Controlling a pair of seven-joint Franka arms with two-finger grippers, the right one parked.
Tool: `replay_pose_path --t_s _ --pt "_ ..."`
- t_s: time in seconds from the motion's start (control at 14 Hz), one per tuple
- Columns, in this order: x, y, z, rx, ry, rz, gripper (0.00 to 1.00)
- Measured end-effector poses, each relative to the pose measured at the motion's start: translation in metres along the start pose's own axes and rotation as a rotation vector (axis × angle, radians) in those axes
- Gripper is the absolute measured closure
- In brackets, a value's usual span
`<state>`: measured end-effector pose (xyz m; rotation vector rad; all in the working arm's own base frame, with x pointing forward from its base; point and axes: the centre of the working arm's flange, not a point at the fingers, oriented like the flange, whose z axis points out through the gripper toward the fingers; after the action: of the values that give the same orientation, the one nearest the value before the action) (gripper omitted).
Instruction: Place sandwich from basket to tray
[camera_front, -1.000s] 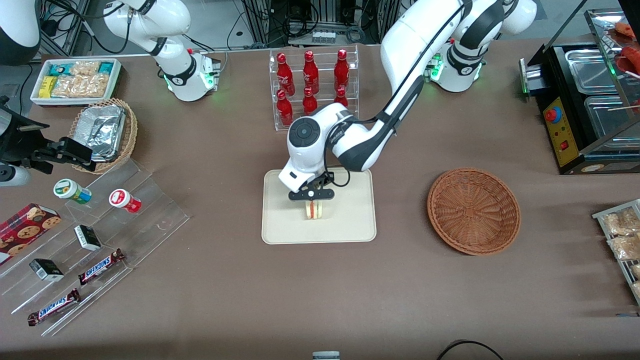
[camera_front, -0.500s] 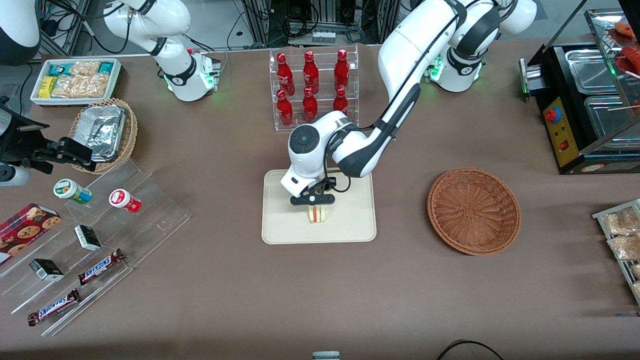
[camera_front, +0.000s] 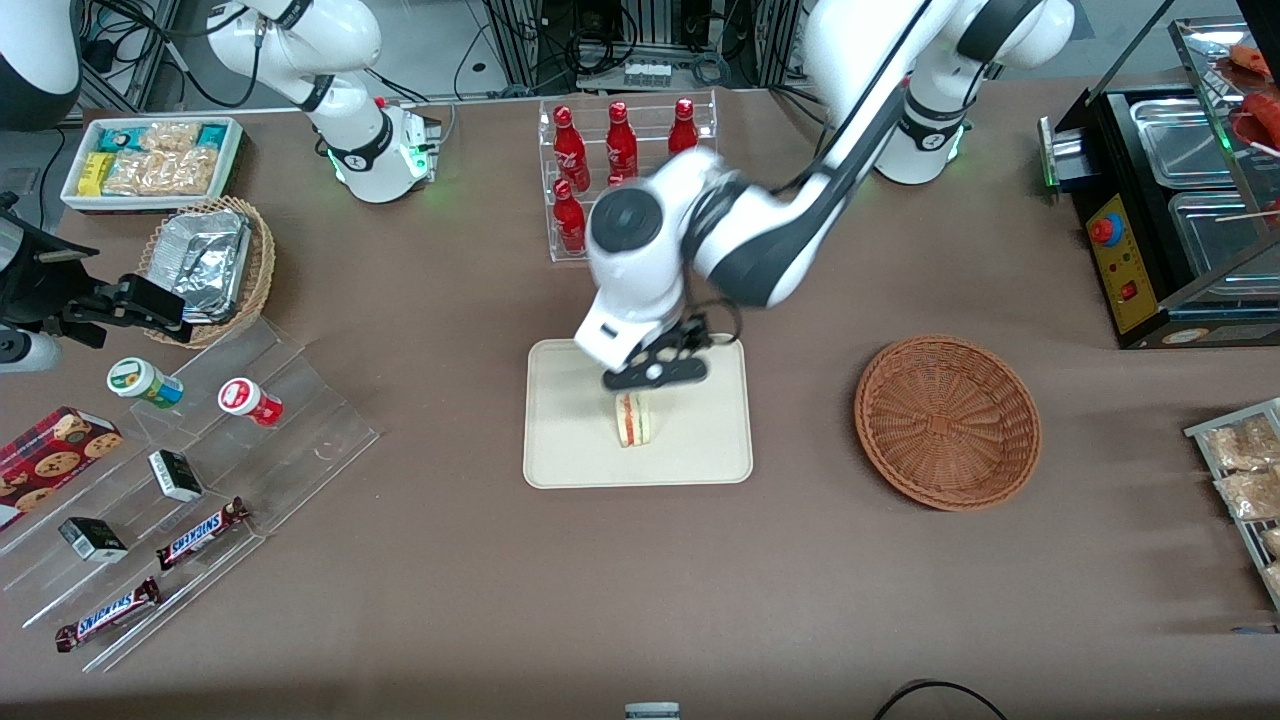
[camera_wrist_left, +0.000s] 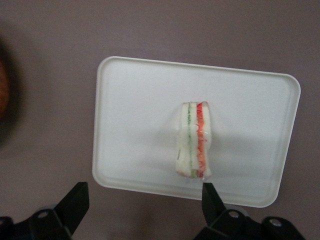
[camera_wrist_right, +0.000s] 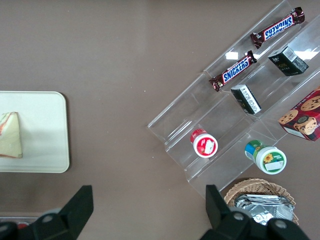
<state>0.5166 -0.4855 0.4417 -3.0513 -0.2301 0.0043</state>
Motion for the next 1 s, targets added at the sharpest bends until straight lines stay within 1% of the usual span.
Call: replay_pose_path --t_s 0.07,0.14,0.29,0.43,0.64,0.86,1.0 --pt "0.007 -0.029 -0.032 0.017 -0.007 -0.034 0.0" --pt "0.016 -0.061 -0.062 0.022 -0.022 -0.055 0.0" --pt "0.035 -0.131 -0.106 0.021 -0.049 -0.051 0.0" --pt "0.052 -0.204 -0.135 0.023 -0.064 -0.031 0.0" --pt "0.073 -0.301 -0.156 0.021 -0.082 0.015 0.0" --pt "0.092 -0.381 -0.158 0.014 -0.115 0.086 0.0" --pt "0.102 -0.435 -0.154 0.003 -0.128 0.121 0.0"
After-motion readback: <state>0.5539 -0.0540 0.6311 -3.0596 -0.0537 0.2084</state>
